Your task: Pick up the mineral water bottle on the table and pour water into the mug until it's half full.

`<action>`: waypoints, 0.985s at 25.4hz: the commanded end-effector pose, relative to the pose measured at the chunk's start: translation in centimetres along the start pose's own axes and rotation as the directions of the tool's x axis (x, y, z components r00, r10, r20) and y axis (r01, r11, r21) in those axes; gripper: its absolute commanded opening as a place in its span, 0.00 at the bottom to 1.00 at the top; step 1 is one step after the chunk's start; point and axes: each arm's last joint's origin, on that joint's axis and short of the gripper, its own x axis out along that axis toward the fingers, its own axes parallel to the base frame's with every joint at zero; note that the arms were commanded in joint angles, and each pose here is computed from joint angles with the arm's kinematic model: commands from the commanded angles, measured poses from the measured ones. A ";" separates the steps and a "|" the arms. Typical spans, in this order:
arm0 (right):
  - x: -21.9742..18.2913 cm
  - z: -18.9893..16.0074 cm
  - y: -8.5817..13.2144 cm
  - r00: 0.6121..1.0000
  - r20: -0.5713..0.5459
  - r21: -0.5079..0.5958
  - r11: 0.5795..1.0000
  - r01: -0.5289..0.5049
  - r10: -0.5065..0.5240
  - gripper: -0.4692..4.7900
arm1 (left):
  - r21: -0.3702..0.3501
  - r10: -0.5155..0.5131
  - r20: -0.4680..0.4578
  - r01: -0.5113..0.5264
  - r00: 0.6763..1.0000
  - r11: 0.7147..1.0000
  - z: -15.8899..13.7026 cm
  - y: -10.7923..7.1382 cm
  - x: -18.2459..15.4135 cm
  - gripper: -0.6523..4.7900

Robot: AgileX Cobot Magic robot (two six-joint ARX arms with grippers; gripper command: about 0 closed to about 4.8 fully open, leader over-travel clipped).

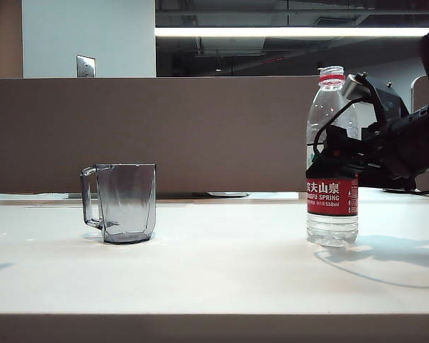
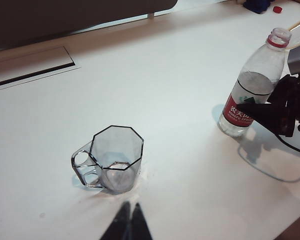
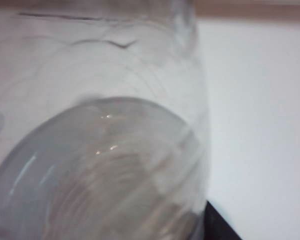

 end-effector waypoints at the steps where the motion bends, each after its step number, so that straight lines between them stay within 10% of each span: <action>1: 0.0 0.3 0.1 1.000 0.024 -0.003 1.000 -0.003 0.003 0.73 | 0.006 0.002 0.014 -0.002 1.000 1.000 0.2 0.0 -0.1 0.11; 9: -1.3 2.5 0.5 0.996 0.091 -0.021 1.000 -0.017 0.019 0.72 | 0.004 0.002 0.014 -0.002 1.000 1.000 0.2 0.0 -0.1 0.11; 16: -2.0 8.1 0.9 0.989 -0.146 0.039 0.999 0.020 -0.014 0.71 | 0.004 0.002 0.014 -0.002 1.000 1.000 0.2 0.0 -0.1 0.11; 25: -2.4 16.4 4.5 0.987 -0.162 -0.104 0.994 -0.020 0.003 0.71 | 0.003 0.002 0.014 -0.002 1.000 1.000 0.2 0.0 -0.1 0.11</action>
